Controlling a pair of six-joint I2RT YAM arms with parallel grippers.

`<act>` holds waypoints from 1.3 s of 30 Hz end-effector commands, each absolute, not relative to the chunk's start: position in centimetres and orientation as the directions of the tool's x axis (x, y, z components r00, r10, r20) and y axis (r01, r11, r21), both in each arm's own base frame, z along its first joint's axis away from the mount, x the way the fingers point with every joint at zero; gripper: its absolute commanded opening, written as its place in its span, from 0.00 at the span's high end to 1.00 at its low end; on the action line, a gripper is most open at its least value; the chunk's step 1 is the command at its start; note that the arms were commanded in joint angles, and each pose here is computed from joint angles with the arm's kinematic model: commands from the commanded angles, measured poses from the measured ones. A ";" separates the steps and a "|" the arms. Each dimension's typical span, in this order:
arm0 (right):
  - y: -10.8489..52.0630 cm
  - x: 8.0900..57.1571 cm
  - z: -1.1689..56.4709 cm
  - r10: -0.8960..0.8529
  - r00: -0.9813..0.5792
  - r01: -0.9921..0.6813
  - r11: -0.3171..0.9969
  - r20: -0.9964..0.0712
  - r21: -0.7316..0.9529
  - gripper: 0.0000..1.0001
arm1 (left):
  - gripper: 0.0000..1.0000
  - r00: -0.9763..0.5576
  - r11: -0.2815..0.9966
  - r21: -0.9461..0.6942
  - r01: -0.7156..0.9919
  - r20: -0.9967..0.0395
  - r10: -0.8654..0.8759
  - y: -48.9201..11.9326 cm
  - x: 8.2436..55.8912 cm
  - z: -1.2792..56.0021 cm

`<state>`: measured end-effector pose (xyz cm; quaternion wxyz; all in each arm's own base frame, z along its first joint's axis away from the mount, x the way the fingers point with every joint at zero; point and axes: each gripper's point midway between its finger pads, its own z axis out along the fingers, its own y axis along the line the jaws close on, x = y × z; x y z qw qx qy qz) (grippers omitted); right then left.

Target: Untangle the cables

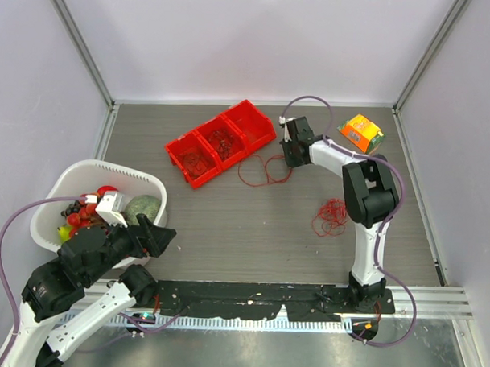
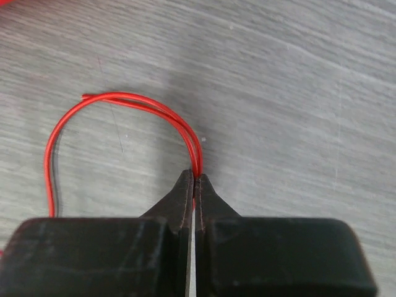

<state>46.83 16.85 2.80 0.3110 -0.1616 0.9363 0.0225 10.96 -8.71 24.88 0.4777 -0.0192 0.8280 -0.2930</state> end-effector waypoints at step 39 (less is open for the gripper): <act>17.3 42.6 12.6 0.115 -0.773 -0.017 0.979 -0.624 0.202 0.99 | 0.12 -0.528 0.818 -0.502 0.283 -0.793 -0.304 -9.3 11.2 25.5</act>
